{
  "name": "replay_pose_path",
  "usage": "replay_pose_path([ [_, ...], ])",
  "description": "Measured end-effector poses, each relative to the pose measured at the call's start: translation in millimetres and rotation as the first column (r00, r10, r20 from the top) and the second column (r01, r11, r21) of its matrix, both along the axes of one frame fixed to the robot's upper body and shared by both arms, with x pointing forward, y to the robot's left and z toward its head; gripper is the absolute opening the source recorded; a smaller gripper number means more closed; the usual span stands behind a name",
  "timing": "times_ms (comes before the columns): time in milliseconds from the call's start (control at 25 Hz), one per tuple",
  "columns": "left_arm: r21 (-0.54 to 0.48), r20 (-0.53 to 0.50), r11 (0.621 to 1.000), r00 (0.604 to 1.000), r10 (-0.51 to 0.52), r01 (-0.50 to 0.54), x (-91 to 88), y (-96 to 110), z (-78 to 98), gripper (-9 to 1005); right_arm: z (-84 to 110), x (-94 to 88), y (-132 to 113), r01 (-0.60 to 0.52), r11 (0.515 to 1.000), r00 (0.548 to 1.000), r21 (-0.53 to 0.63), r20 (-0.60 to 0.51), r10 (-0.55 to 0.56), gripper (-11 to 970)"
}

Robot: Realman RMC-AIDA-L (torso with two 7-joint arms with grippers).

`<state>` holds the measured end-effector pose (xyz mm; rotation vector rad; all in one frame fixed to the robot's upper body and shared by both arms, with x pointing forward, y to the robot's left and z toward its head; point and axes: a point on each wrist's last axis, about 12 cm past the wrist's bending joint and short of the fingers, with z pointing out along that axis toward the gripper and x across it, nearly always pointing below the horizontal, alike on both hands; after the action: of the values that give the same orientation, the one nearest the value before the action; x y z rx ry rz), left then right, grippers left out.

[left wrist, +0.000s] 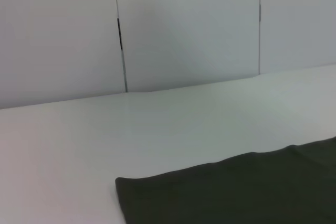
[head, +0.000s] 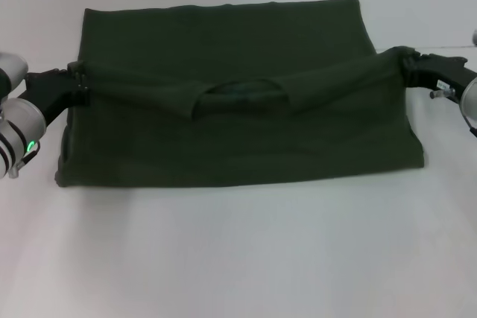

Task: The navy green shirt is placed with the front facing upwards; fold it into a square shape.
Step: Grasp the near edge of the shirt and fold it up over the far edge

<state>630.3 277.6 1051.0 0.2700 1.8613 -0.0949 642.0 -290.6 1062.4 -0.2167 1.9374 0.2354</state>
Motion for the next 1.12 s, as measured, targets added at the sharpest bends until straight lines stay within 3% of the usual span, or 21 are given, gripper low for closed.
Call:
replay_pose_path([
  [160, -0.004, -0.008, 1.000, 1.000, 0.004, -0.004, -1.8, -1.3, -2.5, 131, -1.8, 0.0, 2.6, -0.017, 1.000, 1.000, -0.021, -0.017, 0.017, 146],
  [480, 0.005, -0.007, 1.000, 1.000, 0.004, -0.004, -4.7, -5.3, -5.5, 135, -5.9, -1.9, 4.5, 0.000, 1.000, 0.999, -0.018, -0.034, -0.001, 443],
  [600, -0.019, 0.001, 0.999, 0.999, 0.034, -0.034, -5.3, -1.9, -5.2, 349, -6.2, -3.8, 1.9, 0.017, 1.000, 0.999, 0.019, -0.037, -0.016, 596],
  [800, -0.071, 0.015, 0.993, 0.995, 0.101, -0.099, -6.0, 7.2, -3.6, 592, -2.5, -9.8, -4.4, -0.005, 0.994, 1.000, 0.109, -0.016, 0.006, 742],
  [1120, -0.203, 0.011, 0.965, 0.985, 0.170, -0.164, -14.1, 22.0, -5.1, 740, 7.8, -23.6, -12.4, -0.102, 0.976, 0.995, 0.191, 0.014, 0.101, 912],
])
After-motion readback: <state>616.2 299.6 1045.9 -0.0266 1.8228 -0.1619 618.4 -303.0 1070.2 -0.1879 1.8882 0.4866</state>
